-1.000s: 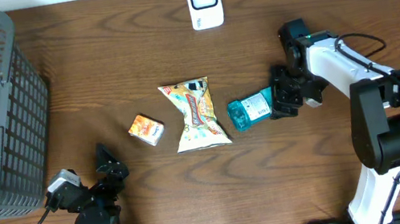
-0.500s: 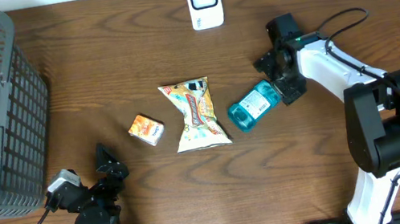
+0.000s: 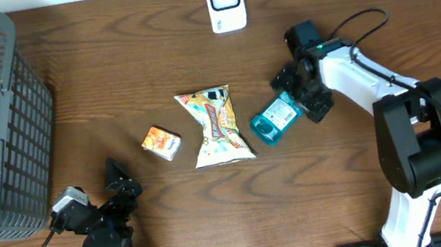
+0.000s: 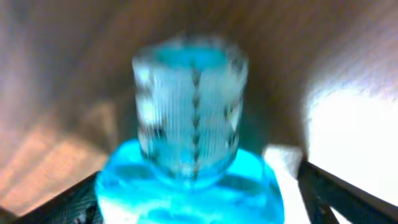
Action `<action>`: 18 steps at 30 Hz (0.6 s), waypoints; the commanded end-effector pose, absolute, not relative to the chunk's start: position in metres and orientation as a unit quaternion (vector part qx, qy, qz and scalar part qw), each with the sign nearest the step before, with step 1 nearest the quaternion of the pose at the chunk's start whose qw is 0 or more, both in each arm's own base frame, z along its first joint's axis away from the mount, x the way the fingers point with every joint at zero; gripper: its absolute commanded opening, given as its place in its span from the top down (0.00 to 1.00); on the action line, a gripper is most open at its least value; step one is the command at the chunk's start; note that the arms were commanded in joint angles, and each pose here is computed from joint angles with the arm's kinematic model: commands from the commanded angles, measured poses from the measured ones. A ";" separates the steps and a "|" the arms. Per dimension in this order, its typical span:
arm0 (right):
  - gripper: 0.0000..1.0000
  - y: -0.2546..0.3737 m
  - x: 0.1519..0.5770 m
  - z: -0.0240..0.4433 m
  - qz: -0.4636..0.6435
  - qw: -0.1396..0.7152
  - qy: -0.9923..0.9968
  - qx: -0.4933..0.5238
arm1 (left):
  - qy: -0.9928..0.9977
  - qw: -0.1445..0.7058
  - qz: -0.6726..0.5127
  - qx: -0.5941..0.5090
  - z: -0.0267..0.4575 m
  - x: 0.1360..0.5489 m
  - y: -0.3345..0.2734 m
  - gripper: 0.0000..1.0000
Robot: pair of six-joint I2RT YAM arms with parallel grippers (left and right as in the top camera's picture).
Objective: Scan the item barcode
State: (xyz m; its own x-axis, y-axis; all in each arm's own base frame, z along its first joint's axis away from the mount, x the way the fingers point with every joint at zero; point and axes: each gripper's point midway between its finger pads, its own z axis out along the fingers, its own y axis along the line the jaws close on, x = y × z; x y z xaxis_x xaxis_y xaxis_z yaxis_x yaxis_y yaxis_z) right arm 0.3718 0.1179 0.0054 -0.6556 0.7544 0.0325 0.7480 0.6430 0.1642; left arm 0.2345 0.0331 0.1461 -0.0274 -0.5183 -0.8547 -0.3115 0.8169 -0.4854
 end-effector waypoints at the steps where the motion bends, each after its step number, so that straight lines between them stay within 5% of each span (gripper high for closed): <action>1: 0.14 0.129 0.359 0.001 0.071 0.003 0.917 0.393 | 0.721 0.622 -0.074 -0.296 0.132 0.234 0.035 0.02; 8: 0.30 0.113 0.360 0.000 0.019 0.039 0.920 0.388 | 0.721 0.622 -0.074 -0.296 0.132 0.234 0.035 0.02; 11: 0.11 0.107 0.361 0.000 0.005 0.048 0.920 0.390 | 0.721 0.622 -0.074 -0.296 0.132 0.234 0.035 0.02; 18: 0.11 0.101 0.363 0.000 0.008 0.047 0.916 0.399 | 0.721 0.622 -0.074 -0.296 0.132 0.234 0.035 0.02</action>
